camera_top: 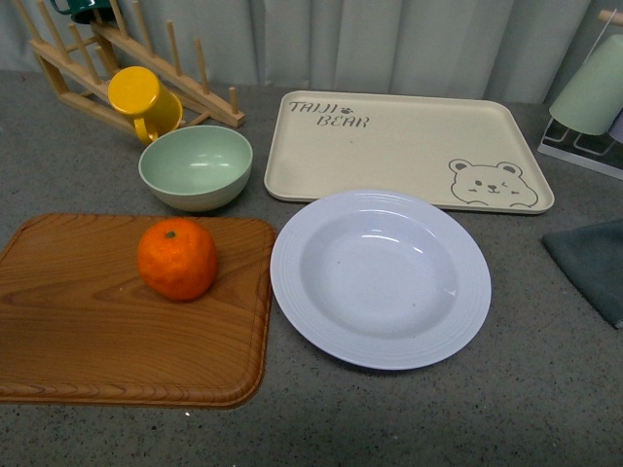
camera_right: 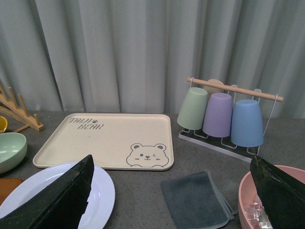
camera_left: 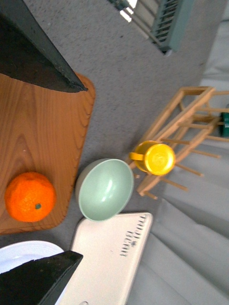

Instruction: Place orange and plate with both arms

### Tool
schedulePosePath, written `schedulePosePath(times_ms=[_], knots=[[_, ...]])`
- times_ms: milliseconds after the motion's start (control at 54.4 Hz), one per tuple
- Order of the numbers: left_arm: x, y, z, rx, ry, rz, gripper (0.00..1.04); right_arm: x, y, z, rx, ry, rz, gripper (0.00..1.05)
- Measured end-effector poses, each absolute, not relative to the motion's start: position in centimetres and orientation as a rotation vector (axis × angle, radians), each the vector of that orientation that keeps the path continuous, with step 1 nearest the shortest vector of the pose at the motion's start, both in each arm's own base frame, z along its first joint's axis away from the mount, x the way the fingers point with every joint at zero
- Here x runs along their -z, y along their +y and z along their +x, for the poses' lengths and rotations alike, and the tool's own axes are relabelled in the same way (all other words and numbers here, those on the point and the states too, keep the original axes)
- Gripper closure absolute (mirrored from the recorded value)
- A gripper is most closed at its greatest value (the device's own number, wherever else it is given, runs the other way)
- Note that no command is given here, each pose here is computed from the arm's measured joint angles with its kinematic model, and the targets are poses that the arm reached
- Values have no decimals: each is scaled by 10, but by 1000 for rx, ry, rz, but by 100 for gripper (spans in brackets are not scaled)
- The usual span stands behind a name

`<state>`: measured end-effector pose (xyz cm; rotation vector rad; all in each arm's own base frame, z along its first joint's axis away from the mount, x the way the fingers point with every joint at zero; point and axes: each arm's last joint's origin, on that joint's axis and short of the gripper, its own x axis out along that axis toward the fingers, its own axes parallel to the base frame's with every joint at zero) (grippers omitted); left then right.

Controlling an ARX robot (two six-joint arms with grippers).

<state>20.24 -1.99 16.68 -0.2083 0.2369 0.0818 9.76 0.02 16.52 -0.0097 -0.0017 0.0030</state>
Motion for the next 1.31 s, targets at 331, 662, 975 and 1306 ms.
schedulePosePath(times_ms=[331,662,975,1306], knots=[[-120,-44,261,62,487,-211,6,-165,0,98,-3,-2,-10,9],[-91,-56,292,134,590,-215,6,-165,0,98,-3,-2,-10,9],[-71,-63,305,160,654,-212,6,-165,0,98,-3,-2,-10,9],[-46,-67,314,177,730,-199,10,-165,0,98,-3,-2,-10,9]])
